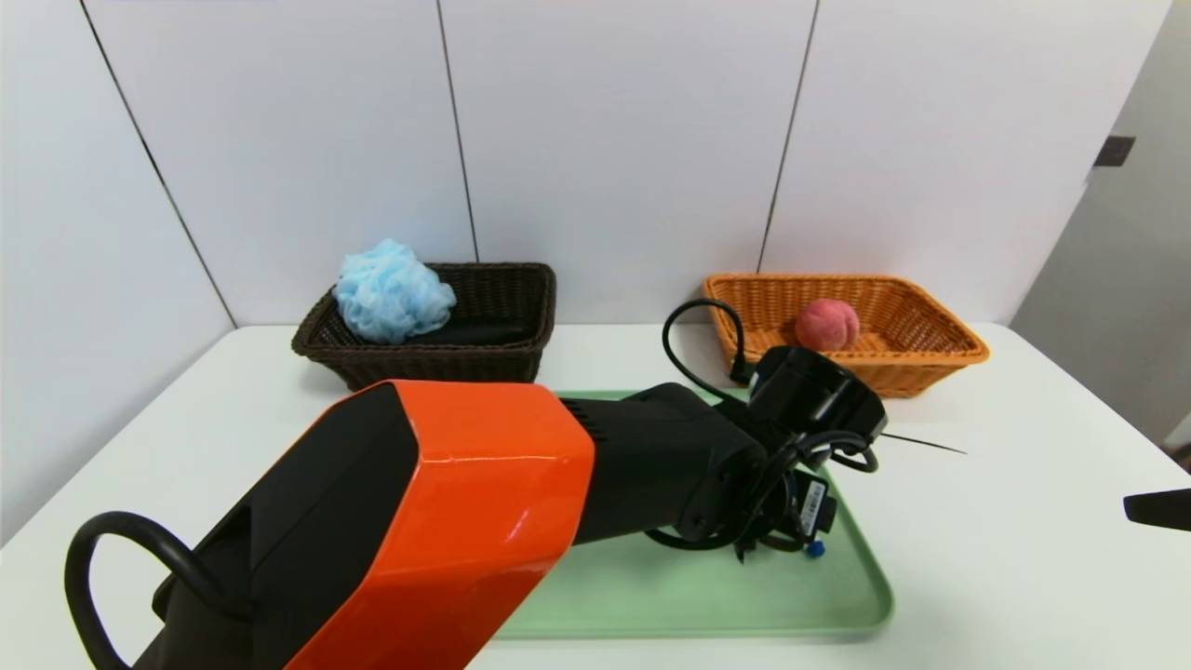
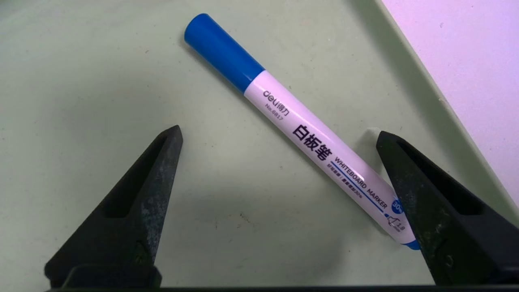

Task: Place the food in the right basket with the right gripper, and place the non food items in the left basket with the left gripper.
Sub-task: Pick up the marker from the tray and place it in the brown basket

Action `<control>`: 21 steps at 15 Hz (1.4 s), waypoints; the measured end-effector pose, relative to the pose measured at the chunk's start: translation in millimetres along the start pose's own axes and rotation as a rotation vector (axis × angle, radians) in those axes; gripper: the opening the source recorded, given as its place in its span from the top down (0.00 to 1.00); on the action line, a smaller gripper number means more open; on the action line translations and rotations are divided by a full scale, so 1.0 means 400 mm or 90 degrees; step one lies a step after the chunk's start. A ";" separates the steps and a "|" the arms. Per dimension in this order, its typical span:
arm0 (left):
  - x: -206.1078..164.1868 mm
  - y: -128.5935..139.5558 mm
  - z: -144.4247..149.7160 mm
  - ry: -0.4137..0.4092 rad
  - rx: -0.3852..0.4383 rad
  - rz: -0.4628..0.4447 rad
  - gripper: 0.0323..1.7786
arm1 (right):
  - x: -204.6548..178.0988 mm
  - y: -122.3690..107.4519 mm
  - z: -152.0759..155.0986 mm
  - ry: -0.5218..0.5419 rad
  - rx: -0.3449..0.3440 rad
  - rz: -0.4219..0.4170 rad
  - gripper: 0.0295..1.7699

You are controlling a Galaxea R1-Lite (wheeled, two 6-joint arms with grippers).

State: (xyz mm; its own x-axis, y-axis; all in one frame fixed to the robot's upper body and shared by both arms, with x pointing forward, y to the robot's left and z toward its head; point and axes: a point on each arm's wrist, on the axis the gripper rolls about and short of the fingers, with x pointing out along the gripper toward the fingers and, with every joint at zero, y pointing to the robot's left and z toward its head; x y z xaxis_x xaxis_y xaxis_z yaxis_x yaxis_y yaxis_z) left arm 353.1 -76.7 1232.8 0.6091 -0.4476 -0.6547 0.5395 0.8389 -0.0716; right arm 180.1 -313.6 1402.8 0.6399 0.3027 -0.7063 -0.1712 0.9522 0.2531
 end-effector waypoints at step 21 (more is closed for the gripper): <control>-0.109 0.051 0.083 -0.050 0.008 0.014 0.93 | -0.010 0.000 -0.004 -0.009 0.001 0.000 0.04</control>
State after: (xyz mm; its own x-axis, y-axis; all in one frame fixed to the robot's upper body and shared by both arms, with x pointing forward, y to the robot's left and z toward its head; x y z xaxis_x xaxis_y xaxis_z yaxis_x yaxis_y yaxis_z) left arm 356.7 -50.3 1284.8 0.6641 -0.4530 -0.5947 0.5332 0.8447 -0.0480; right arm 176.2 -314.7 1404.6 0.6508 0.3024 -0.6964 -0.1706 0.9520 0.2540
